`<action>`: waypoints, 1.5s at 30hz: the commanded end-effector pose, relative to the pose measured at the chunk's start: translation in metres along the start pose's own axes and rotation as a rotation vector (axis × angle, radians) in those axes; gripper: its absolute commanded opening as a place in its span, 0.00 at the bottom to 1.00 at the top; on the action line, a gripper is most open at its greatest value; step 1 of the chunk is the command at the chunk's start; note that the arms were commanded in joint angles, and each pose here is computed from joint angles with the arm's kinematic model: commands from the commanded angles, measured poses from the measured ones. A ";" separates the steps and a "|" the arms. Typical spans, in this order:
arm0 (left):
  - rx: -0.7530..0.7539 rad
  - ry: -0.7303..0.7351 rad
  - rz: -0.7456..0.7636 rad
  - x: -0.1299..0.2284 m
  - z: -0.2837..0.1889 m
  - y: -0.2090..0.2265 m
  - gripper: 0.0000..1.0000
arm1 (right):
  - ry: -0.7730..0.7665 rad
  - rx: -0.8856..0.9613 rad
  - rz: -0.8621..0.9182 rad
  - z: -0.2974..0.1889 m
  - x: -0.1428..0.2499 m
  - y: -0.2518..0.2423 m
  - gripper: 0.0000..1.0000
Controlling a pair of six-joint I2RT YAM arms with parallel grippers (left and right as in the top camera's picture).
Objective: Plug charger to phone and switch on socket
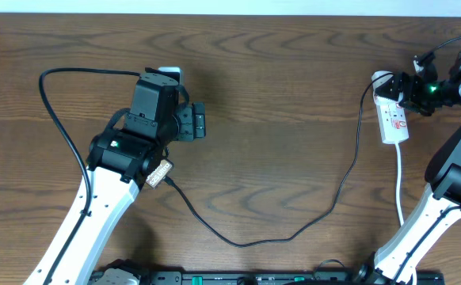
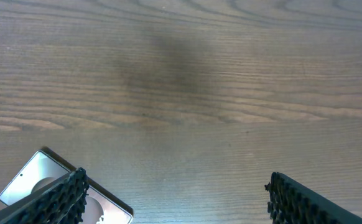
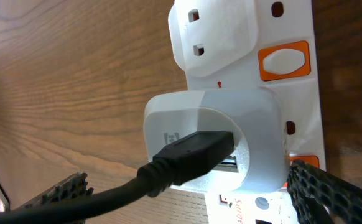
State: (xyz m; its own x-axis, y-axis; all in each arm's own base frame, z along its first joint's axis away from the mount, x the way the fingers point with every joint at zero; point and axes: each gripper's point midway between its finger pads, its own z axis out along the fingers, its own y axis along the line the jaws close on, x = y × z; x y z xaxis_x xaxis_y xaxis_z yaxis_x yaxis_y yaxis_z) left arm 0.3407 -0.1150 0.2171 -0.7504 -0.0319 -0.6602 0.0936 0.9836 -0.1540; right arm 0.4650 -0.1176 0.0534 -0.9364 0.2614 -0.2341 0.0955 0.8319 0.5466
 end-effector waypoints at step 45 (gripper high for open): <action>-0.008 0.012 0.009 0.000 -0.002 0.000 0.90 | 0.073 0.101 0.033 0.022 0.015 0.000 0.99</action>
State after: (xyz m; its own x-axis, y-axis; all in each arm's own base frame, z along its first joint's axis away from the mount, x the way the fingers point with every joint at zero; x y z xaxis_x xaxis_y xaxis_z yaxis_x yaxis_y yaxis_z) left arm 0.3373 -0.1136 0.2136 -0.7630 -0.0273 -0.6459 0.0904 0.9848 -0.1484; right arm 0.4710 -0.1131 0.0487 -0.9376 0.2396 -0.2519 0.0861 0.8621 0.4994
